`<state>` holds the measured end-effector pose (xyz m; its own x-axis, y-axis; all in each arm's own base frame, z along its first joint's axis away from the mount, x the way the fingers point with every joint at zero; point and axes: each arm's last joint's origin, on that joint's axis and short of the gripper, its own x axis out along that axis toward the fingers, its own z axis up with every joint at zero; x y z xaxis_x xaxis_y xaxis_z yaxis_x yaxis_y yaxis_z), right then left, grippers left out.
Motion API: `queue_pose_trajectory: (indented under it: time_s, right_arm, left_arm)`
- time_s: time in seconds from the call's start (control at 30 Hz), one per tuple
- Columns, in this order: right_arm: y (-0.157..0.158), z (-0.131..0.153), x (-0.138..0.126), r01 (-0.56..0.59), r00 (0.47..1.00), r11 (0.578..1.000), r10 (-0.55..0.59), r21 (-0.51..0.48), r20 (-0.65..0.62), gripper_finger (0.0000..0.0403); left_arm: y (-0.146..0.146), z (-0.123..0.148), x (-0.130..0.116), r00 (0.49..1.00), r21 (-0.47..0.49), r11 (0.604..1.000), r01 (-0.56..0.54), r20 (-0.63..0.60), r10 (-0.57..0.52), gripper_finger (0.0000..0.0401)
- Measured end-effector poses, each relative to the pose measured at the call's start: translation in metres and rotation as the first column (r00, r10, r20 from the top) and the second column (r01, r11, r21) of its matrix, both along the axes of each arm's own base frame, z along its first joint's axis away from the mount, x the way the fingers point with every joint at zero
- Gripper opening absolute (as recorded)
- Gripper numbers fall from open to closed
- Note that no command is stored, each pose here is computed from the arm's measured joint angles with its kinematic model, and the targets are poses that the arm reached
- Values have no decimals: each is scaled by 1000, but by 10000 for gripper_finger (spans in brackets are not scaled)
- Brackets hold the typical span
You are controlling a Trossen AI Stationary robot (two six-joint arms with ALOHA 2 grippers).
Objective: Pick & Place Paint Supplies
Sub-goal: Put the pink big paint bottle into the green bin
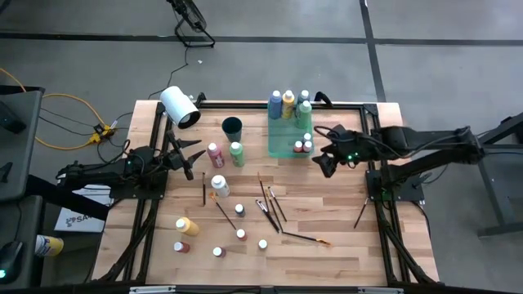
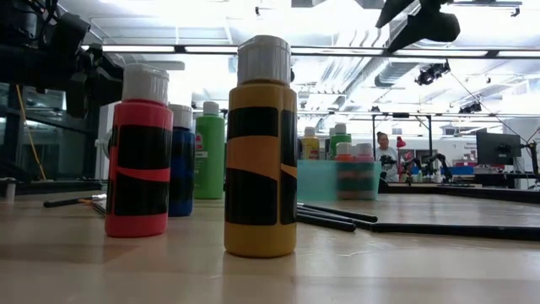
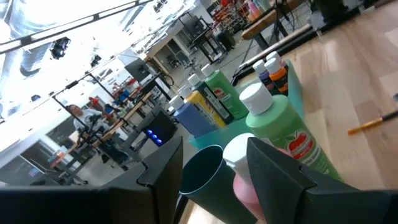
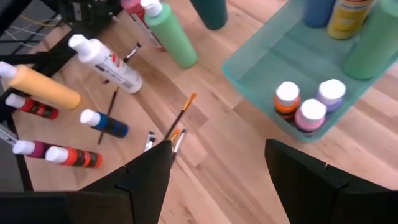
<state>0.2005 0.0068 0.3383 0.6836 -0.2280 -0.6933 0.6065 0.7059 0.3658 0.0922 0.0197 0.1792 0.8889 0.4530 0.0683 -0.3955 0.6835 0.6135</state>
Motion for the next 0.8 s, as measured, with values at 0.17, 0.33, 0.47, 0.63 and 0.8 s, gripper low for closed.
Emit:
queue_pose_trajectory:
  time_s: [0.17, 0.33, 0.47, 0.63, 0.8]
  right_arm:
    - [11, 3, 2, 14, 998, 1000, -12, -24, 55, 252]
    - [19, 6, 2, 50, 993, 998, -44, -49, 106, 252]
    - [24, 10, 4, 82, 984, 994, -70, -69, 161, 252]
    - [25, 14, 6, 110, 972, 991, -91, -79, 215, 252]
    - [25, 14, 7, 115, 970, 991, -95, -76, 224, 252]
  left_arm:
    - [-2, 8, 0, 989, -61, 993, 99, 118, -92, 173]
    - [-8, 18, 0, 926, -89, 948, 306, 261, -274, 173]
    - [-11, 20, 0, 873, -114, 893, 435, 297, -387, 173]
    - [-11, 31, -3, 843, -216, 852, 477, 386, -375, 173]
    - [-11, 56, -6, 872, -205, 875, 439, 332, -360, 173]
